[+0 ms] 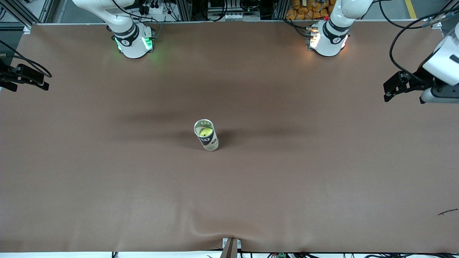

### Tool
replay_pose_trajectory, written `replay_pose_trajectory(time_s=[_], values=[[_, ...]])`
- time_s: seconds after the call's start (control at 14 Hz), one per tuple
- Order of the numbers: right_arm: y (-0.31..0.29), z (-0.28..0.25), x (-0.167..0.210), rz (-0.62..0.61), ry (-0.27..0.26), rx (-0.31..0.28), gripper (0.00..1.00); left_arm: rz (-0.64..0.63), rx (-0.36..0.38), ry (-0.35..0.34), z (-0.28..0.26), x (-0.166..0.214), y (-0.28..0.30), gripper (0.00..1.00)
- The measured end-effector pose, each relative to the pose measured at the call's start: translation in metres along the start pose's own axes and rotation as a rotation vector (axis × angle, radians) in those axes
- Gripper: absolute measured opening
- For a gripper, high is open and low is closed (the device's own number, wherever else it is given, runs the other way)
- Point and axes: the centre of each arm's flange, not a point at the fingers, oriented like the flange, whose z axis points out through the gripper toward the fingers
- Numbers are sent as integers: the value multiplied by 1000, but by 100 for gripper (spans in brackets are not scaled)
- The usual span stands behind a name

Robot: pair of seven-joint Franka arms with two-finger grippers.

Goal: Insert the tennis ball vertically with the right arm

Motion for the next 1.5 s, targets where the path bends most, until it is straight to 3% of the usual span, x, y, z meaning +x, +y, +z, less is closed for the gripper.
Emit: replay_pose_trajectory(time_s=[0.29, 1.5], values=[[0, 0, 0, 0, -1, 0, 100, -3, -46, -27, 7, 9, -11, 100], [3, -2, 0, 5, 8, 0, 100, -4, -20, 17, -29, -9, -7, 100]])
